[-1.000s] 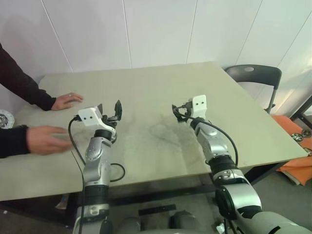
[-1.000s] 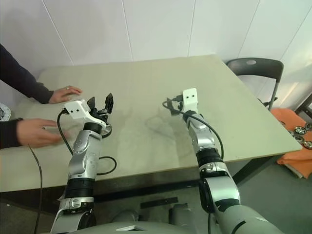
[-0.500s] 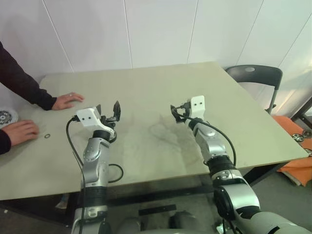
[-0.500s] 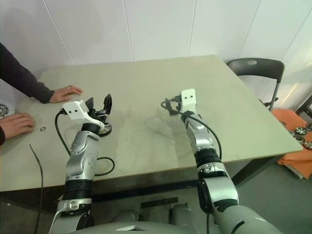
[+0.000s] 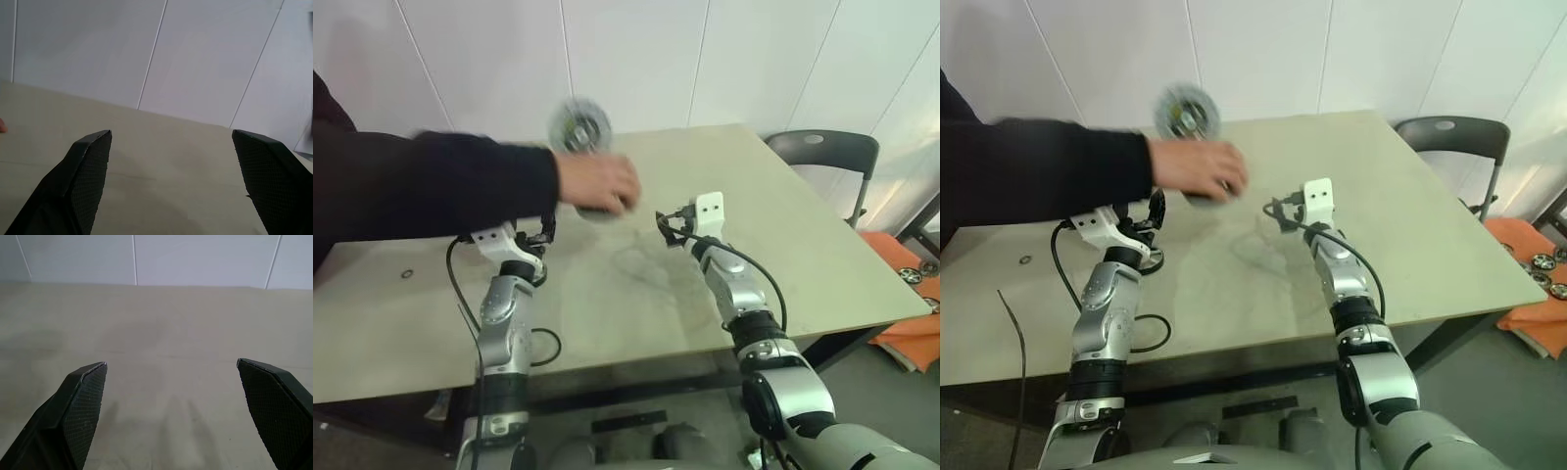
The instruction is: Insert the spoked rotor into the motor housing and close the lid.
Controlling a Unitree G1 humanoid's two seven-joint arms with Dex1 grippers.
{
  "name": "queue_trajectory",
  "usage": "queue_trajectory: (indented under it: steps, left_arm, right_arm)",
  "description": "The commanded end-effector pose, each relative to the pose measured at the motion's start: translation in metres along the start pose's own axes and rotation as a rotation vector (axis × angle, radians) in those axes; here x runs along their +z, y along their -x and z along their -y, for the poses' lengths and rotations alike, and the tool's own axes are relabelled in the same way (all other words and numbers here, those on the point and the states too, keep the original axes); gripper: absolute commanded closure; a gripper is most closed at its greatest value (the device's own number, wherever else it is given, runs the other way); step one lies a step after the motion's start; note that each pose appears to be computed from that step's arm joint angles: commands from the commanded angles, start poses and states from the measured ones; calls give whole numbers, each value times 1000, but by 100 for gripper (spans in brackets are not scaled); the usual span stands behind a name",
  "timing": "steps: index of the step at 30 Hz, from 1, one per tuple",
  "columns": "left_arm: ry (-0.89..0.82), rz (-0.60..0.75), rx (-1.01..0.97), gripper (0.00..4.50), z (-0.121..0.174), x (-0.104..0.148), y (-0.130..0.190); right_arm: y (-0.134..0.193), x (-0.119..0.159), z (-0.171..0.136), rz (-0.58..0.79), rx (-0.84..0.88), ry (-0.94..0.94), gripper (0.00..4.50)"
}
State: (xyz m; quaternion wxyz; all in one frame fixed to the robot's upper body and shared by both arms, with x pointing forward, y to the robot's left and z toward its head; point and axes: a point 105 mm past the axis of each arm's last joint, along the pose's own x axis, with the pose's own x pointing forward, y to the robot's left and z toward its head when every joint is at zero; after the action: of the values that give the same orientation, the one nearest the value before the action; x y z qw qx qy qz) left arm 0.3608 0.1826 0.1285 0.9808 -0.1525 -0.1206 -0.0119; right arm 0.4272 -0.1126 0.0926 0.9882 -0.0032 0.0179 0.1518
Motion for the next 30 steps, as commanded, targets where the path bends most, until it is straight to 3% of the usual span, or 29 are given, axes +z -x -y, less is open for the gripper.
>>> queue_trajectory:
  steps: [1,30]
  left_arm:
    - [-15,69,-32,32,8,19,-7]
    - [-33,74,-32,32,3,25,-7]
  right_arm:
    - [-6,26,1,81,-1,19,6]
    - [-8,23,-5,82,7,7,6]
